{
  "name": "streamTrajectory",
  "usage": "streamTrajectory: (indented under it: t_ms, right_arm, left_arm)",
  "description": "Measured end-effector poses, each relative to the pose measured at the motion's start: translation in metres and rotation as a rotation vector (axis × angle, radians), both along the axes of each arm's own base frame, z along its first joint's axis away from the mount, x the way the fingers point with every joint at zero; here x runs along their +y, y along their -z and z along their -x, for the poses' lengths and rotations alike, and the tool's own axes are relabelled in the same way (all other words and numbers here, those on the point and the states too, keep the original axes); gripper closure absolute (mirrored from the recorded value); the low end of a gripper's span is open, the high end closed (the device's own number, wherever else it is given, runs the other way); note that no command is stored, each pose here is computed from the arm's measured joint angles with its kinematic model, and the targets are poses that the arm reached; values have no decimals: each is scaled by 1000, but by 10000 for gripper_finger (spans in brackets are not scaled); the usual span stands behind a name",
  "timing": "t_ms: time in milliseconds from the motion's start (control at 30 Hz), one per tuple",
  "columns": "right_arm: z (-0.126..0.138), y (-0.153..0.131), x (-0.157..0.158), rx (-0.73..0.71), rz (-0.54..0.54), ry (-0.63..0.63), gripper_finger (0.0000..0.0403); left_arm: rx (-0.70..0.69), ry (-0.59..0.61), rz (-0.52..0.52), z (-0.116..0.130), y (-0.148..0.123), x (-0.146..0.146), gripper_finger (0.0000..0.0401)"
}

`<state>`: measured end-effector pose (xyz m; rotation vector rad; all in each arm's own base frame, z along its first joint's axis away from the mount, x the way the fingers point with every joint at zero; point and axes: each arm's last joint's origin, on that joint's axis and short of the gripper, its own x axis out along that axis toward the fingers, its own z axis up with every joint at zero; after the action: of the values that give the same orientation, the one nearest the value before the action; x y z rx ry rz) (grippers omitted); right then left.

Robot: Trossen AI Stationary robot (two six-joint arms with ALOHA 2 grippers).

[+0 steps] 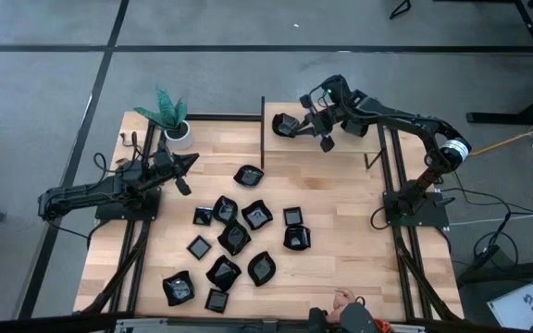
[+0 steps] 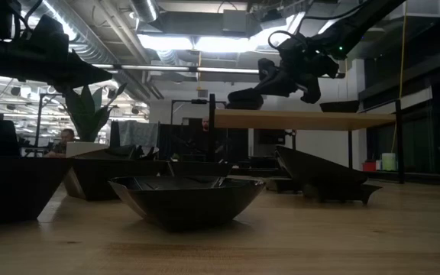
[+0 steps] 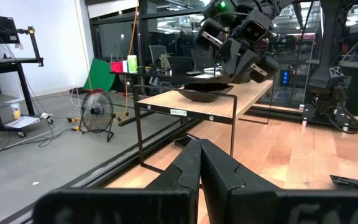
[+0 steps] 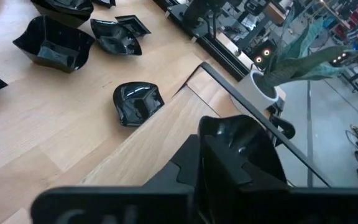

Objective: Pick & Place Mini shaped plates
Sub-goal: Stack the black leaf-shaped plate on top of the black leaf-shaped plate on the shelf, then stack the black distorted square plate on top of the black distorted square plate on the shelf

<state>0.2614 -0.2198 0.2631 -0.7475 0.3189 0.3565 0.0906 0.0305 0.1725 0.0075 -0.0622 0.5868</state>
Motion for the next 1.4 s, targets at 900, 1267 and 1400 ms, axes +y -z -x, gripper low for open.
streamTrajectory:
  t_ms: [900,1267,1400]
  right_arm:
    - [-7,-1,10,44,-246,42,375]
    - [-33,5,50,208,-369,150,375]
    - [-36,5,62,265,-378,213,375]
  left_arm:
    - [0,0,0,0,0,0,397]
    - [0,0,0,0,0,0,397]
    - [0,0,0,0,0,0,397]
